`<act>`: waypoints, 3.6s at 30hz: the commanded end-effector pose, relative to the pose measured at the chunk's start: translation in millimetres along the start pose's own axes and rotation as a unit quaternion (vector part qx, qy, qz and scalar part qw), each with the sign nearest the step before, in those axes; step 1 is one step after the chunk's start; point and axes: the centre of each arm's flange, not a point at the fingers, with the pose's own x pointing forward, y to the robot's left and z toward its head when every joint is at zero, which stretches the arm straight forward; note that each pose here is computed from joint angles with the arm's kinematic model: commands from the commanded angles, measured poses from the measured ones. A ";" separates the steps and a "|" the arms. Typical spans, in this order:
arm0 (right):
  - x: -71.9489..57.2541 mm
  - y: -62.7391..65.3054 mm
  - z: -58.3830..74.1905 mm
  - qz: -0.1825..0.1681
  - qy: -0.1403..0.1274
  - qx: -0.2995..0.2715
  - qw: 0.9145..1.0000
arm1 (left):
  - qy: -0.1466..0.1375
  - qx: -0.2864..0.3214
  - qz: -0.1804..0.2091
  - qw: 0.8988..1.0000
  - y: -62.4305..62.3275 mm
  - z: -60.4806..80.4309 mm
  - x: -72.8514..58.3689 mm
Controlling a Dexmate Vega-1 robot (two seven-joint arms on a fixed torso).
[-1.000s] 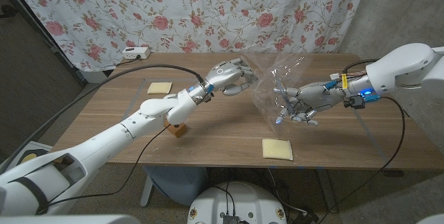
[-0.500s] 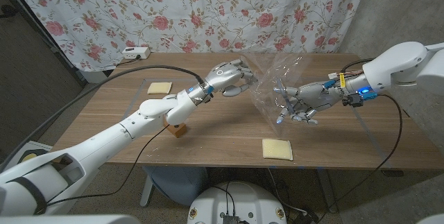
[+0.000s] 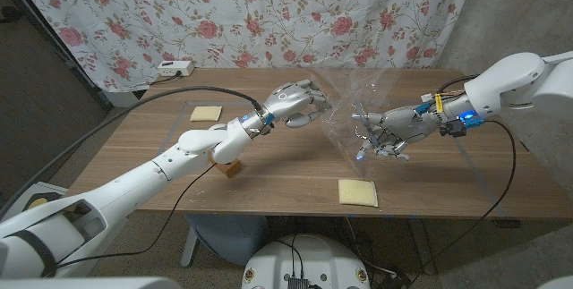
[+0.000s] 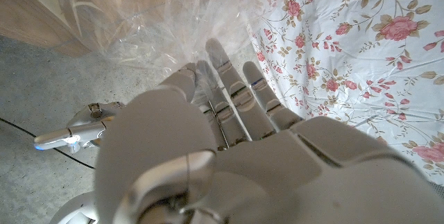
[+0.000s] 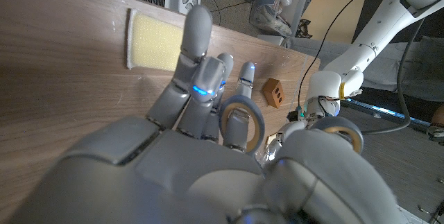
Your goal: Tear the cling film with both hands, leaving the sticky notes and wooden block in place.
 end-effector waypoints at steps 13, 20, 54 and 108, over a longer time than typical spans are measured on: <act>-6.1 9.1 1.6 -0.002 -0.001 0.000 1.000 | 0.014 0.001 -0.003 1.000 -2.4 -5.3 -1.6; -5.2 10.3 0.4 0.000 -0.002 0.002 1.000 | 0.014 -0.001 0.001 1.000 -1.3 -3.5 -1.8; 1.9 11.5 1.4 0.006 0.002 0.004 1.000 | 0.007 -0.001 0.011 1.000 4.9 3.4 -11.7; 8.2 8.4 3.7 0.023 0.020 0.004 1.000 | 0.025 0.021 0.006 0.999 1.1 -11.1 -20.5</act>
